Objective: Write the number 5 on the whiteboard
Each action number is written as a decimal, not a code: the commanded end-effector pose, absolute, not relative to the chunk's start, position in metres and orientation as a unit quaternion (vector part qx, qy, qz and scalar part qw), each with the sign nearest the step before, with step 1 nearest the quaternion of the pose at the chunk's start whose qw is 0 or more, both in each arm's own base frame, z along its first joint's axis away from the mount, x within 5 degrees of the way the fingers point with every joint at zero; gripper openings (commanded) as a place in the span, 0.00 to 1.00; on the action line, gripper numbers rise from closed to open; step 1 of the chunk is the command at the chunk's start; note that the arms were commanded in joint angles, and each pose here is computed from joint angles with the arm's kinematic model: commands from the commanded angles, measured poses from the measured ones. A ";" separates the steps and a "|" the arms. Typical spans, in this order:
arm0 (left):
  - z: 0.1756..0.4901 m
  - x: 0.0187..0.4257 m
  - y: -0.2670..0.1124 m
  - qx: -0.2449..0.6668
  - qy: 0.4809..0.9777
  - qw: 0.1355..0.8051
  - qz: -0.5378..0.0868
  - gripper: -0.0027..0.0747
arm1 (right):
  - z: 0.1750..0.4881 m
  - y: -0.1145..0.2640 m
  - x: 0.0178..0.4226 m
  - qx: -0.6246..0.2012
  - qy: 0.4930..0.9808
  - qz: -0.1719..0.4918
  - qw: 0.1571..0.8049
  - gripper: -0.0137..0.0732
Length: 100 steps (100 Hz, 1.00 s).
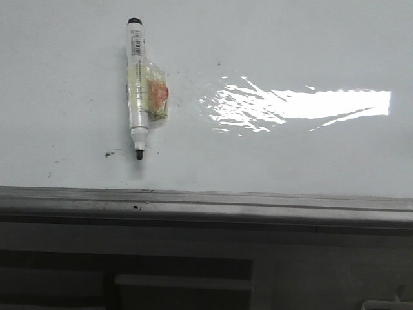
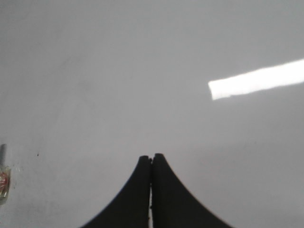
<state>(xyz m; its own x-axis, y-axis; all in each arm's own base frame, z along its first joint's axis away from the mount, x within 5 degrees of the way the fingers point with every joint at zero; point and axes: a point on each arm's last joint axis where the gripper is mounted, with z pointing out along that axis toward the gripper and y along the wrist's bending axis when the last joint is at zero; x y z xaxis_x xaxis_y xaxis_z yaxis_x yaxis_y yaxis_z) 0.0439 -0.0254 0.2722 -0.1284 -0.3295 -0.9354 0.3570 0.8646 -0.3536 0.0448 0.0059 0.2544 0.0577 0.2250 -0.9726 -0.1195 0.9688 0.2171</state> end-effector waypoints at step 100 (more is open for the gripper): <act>0.291 0.163 -0.164 0.148 0.829 0.419 -0.340 0.61 | 0.318 0.015 0.071 -0.060 0.766 0.073 0.636 0.50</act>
